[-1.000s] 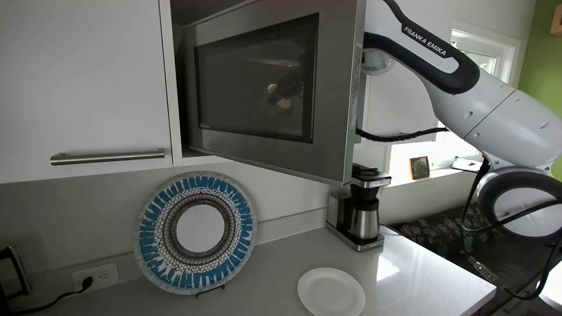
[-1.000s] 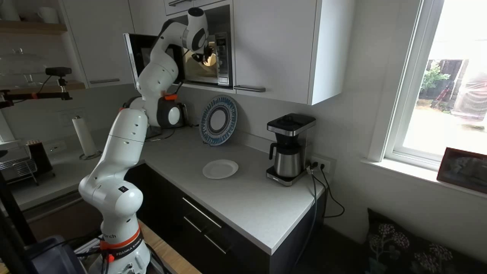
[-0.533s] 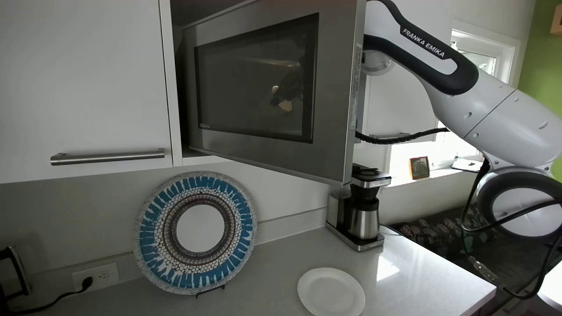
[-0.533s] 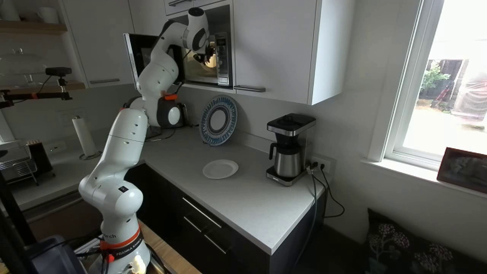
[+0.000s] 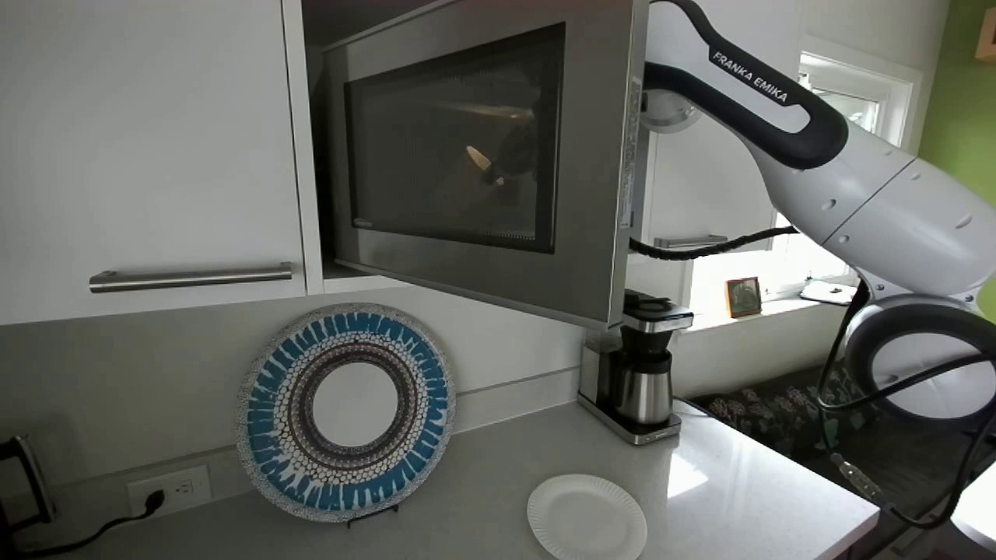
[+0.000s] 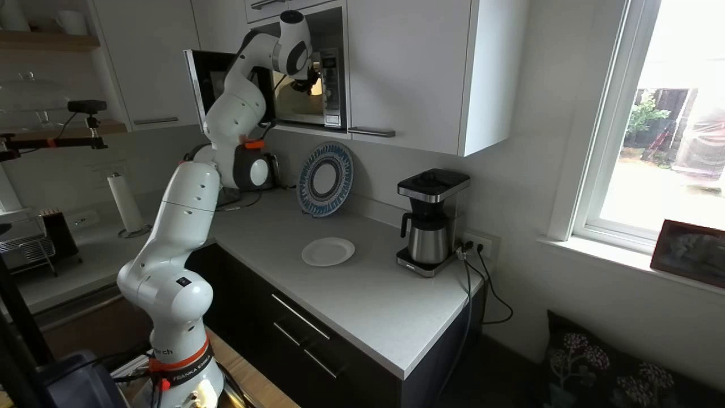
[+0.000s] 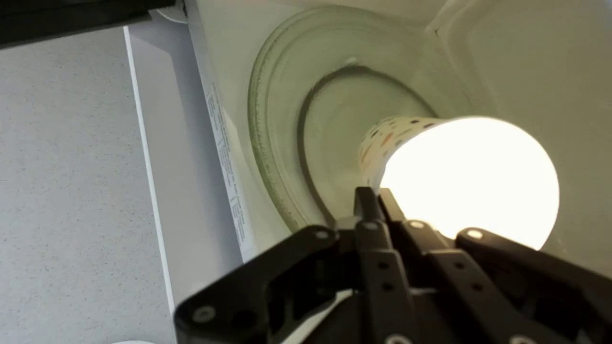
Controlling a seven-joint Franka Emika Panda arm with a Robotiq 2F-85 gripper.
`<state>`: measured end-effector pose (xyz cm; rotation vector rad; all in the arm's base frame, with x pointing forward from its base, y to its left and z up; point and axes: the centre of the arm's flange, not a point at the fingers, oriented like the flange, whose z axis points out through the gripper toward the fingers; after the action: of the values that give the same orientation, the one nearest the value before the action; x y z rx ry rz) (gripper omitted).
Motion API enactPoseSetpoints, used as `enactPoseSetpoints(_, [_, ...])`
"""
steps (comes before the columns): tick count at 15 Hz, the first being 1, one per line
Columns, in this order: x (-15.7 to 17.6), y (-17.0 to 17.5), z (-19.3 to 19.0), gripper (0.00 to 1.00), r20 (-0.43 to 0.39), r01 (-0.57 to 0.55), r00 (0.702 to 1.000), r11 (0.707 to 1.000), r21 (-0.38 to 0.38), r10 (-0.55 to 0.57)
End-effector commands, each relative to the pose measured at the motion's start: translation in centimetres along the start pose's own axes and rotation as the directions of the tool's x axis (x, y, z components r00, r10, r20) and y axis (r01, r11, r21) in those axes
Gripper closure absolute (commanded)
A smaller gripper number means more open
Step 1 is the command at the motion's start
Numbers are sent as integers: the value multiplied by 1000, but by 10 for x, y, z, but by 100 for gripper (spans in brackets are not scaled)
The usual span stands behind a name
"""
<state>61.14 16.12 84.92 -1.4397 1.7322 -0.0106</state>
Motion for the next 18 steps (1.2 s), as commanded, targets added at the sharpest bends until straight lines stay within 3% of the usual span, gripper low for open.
enactPoseSetpoints(1, [-34, -51, 0, 99, -48, 53, 997, 999, 2, -53])
enactPoseSetpoints(9, [-53, -39, -16, 99, -223, 125, 965, 989, -74, -139])
enactPoseSetpoints(10, [-10, 17, -16, 96, -151, 109, 982, 994, -25, -111])
enactPoseSetpoints(18, [-19, 22, -30, 99, -213, 104, 971, 993, -55, -113])
